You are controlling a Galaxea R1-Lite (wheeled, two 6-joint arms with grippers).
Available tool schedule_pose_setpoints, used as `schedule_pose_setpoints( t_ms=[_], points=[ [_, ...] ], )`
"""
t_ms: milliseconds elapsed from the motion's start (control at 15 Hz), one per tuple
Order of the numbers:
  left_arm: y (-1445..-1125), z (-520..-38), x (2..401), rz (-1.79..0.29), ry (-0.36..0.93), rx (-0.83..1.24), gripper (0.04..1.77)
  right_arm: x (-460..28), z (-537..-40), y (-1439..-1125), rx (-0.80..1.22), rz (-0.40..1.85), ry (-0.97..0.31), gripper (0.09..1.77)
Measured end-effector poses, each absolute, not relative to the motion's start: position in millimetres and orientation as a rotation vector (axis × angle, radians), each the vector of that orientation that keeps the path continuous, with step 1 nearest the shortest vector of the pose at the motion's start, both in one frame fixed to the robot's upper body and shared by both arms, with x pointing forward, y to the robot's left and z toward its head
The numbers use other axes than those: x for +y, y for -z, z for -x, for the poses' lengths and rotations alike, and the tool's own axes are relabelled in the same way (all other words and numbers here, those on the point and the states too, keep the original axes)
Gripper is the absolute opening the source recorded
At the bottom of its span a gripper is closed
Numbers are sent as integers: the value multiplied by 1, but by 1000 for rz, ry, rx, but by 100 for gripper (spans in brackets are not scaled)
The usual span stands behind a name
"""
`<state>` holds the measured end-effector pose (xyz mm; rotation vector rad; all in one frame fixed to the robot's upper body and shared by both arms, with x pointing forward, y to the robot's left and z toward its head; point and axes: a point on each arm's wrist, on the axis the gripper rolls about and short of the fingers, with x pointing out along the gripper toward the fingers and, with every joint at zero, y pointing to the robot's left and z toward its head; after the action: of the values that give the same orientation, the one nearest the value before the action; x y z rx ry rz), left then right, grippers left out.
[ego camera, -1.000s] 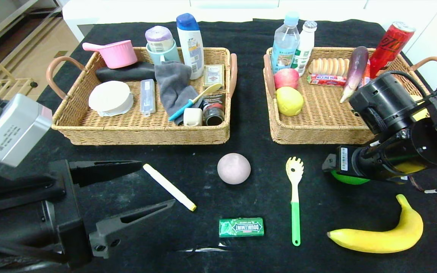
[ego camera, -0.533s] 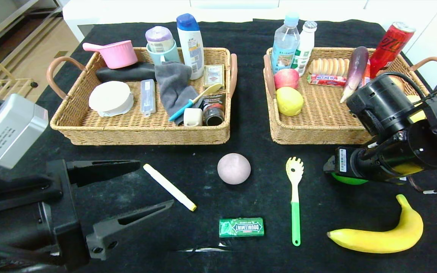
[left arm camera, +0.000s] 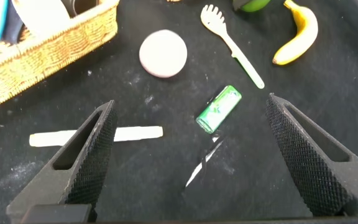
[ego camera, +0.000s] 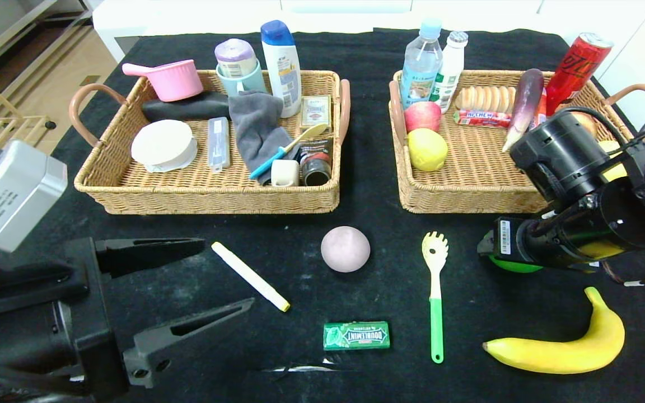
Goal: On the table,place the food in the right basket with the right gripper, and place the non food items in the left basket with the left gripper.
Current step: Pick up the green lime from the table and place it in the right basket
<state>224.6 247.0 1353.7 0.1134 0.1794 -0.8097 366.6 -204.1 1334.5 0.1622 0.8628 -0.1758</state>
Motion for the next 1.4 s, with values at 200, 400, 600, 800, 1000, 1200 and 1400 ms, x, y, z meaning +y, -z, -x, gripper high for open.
schedule_pose_setpoints(
  t_ms=[200, 400, 600, 800, 1000, 1200, 1400],
  points=[
    [-1355, -225, 247, -112, 804, 178, 172, -203, -366, -1335, 862, -161, 174, 135],
    [-1357, -227, 248, -106, 769, 163, 172, -201, -358, -1341, 851, -161, 152, 135],
    [-1356, -226, 248, -104, 770, 165, 172, -203, -342, -1353, 820, -163, 119, 135],
    [-1355, -226, 248, -106, 768, 168, 172, -209, -323, -1370, 772, -150, 73, 135],
    [-1355, -227, 247, -99, 761, 173, 172, -213, -310, -1386, 715, -143, 35, 135],
    [-1357, -228, 247, -81, 758, 177, 172, -217, -311, -1405, 650, -154, 19, 135],
    [-1358, -229, 247, -79, 748, 184, 172, -220, -326, -1424, 582, -164, 29, 135]
  ],
)
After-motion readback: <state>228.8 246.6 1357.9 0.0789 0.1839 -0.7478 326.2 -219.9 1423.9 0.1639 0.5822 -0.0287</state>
